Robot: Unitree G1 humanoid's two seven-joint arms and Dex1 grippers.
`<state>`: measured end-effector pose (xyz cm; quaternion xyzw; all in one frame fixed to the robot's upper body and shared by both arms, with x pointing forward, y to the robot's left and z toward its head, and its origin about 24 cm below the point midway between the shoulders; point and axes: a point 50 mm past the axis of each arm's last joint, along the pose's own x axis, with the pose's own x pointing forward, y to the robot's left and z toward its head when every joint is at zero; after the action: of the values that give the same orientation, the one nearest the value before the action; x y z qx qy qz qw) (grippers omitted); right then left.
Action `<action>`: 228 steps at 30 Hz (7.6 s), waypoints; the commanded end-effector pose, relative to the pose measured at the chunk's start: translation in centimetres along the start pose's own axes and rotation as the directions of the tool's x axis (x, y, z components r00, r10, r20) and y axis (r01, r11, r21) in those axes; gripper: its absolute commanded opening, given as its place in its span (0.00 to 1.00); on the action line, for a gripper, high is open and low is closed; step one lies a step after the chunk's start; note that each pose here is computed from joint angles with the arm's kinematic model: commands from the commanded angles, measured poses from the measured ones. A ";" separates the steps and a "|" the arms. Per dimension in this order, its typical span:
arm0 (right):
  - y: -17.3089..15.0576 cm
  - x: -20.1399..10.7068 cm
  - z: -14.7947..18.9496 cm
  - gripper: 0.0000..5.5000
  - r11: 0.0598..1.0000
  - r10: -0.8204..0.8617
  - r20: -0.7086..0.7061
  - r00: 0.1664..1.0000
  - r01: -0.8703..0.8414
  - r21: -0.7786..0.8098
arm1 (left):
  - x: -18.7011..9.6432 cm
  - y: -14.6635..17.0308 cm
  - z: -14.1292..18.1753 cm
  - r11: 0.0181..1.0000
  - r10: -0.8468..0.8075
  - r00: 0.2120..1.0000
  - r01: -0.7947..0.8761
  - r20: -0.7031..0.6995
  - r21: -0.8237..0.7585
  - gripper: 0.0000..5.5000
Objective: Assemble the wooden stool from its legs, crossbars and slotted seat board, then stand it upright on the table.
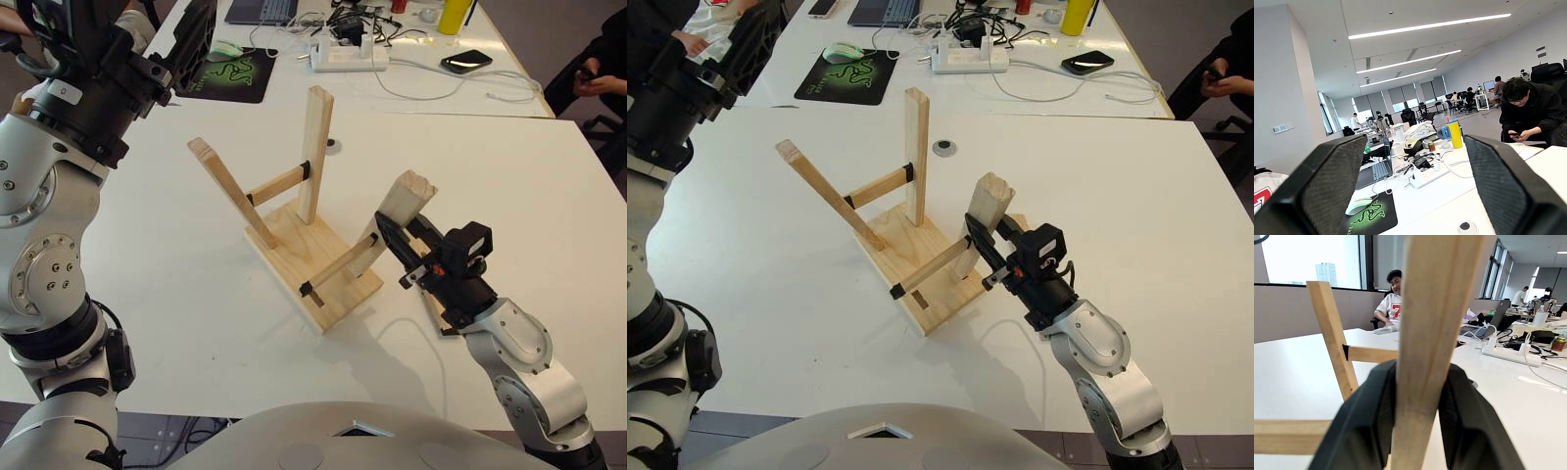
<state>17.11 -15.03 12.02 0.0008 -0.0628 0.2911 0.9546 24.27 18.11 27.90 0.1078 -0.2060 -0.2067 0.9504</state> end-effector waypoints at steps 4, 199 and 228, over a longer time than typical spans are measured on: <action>-1.7 -3.7 -7.1 0.19 0.991 -0.127 -0.395 0.910 0.130 -0.019 | 0.3 0.1 0.5 0.999 -0.024 1.000 0.024 0.001 0.027 0.67; -10.1 3.4 -6.2 0.11 0.995 -0.066 -0.819 0.570 -0.024 -0.097 | -4.2 -1.5 0.3 0.943 0.323 0.945 -0.326 0.043 0.070 0.67; -11.2 3.3 -4.9 0.57 0.999 -0.044 -0.802 0.596 0.050 -0.018 | -4.5 -1.5 0.4 0.941 0.330 0.943 -0.332 0.033 0.069 0.67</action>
<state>26.78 -22.40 8.09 -0.1355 0.3685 0.2328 0.8898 19.81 18.62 26.11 0.1035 -0.2381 -0.0389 0.9649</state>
